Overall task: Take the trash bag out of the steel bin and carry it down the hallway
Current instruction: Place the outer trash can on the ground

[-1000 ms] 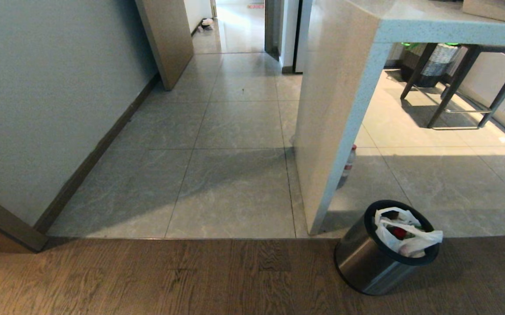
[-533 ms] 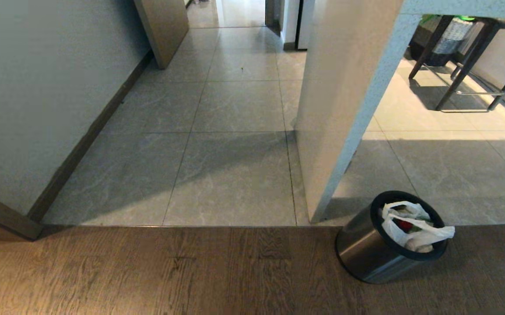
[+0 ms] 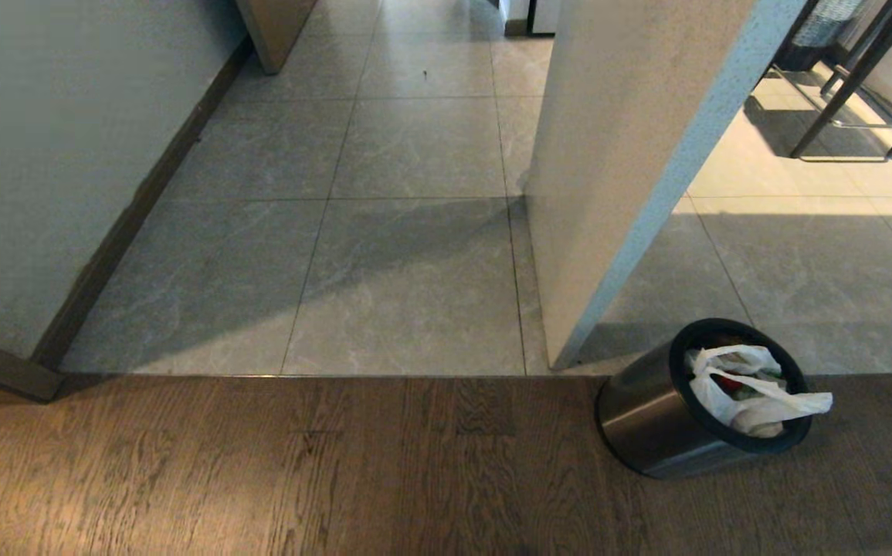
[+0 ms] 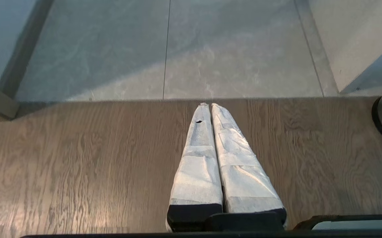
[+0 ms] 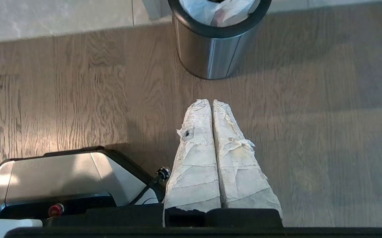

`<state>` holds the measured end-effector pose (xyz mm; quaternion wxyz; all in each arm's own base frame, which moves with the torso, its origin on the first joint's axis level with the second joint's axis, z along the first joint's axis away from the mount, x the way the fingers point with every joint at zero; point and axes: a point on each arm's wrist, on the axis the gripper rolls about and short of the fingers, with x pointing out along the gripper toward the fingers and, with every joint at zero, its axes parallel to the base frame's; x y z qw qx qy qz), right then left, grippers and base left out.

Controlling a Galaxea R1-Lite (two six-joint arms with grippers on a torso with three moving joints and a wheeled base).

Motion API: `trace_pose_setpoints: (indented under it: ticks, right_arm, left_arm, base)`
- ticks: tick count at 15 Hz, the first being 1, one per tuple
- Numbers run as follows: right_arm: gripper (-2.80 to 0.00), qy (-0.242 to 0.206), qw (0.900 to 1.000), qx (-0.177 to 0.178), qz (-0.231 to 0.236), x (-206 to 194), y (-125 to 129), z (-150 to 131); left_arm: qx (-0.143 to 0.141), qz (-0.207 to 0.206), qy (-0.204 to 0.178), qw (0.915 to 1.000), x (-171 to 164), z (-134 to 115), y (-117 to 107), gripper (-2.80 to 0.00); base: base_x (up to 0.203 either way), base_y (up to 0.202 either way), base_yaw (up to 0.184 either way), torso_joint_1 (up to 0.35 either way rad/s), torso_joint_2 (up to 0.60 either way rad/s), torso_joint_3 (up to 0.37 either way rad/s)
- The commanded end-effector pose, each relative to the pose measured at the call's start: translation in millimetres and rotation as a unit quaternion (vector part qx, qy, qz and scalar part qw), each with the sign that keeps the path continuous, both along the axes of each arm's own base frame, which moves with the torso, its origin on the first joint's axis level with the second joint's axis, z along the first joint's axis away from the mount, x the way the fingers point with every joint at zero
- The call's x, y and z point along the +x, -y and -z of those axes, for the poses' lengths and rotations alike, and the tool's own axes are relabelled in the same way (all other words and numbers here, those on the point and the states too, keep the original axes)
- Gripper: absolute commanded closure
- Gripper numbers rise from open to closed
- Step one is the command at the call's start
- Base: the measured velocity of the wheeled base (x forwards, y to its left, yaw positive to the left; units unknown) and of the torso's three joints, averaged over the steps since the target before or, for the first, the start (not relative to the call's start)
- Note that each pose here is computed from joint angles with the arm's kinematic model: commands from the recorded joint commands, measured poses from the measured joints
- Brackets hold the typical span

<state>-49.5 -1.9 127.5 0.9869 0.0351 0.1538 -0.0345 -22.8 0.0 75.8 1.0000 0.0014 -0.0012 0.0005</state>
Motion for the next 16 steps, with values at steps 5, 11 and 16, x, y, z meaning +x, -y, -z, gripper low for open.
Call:
trace_pose_setpoints:
  ticks: [5,11,16]
  right_arm:
    - [0.0,-0.038,0.999,0.004,-0.008,27,0,-49]
    - [0.0,-0.202,0.979,0.015,-0.004,161,-3,-121]
    - [0.0,-0.333,0.939,0.057,-0.058,240,-8,-88]
  left_arm:
    - [-0.001,0.0,0.0,1.0,0,0,0,0.0]
    - [-0.001,0.0,0.0,1.0,0,0,0,0.0]
    - [-0.001,0.0,0.0,1.0,0,0,0,0.0]
  base:
    - [0.0,0.0,0.0,0.002,0.0,-0.088]
    - [0.0,0.0,0.0,0.0,0.0,0.0]
    - [0.0,0.0,0.0,0.0,0.0,0.0]
